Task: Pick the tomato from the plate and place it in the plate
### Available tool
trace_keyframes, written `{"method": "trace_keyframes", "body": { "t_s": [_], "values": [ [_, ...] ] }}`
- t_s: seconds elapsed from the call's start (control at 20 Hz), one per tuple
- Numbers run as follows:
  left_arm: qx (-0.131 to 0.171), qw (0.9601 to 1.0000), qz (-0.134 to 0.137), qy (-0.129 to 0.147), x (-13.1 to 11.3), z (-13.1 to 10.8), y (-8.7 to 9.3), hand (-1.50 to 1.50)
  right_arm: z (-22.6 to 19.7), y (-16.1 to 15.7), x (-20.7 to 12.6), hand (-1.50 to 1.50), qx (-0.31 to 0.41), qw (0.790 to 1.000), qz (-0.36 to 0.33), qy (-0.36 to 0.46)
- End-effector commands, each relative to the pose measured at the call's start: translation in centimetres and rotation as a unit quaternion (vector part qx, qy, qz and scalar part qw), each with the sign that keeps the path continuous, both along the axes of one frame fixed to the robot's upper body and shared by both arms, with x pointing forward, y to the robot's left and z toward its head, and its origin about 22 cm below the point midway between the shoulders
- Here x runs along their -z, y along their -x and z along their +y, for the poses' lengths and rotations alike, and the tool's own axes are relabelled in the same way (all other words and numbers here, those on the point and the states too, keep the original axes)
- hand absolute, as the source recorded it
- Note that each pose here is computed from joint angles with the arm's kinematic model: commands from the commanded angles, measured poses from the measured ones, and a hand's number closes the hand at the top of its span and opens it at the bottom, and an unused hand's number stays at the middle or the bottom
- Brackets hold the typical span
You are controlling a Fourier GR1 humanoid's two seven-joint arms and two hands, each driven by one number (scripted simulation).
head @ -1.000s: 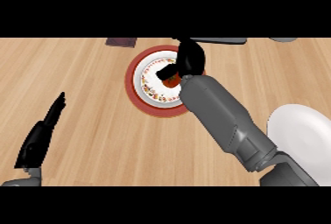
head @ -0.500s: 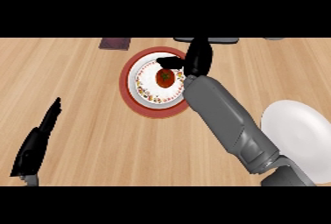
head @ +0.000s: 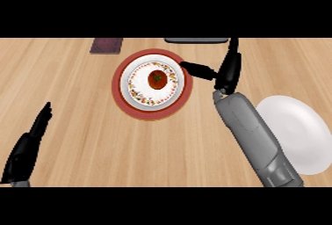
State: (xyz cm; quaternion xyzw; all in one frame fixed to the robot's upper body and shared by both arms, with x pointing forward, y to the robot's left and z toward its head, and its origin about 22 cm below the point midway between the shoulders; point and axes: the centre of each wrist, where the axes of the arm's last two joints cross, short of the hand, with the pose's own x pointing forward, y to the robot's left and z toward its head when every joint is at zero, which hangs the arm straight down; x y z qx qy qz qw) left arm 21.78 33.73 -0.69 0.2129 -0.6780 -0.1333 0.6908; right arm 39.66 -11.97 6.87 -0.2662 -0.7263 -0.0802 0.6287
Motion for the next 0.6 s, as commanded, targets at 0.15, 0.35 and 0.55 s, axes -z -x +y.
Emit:
{"method": "trace_keyframes", "body": {
  "t_s": [0.15,0.35,0.55],
  "values": [
    [-0.006,1.0000,-0.003,0.006,-1.1,0.4,-0.4,0.00,-8.1,3.3,2.6,-1.50,-0.028,0.999,-0.036,0.028],
    [-0.003,1.0000,0.002,0.004,-1.3,-1.5,0.6,0.00,-11.6,4.1,3.6,-1.50,-0.024,0.999,-0.023,0.029],
    [-0.001,0.9999,0.001,0.011,-0.2,0.0,-0.5,0.00,-13.1,4.2,1.1,-1.50,-0.026,0.999,-0.028,0.025]
  ]
}}
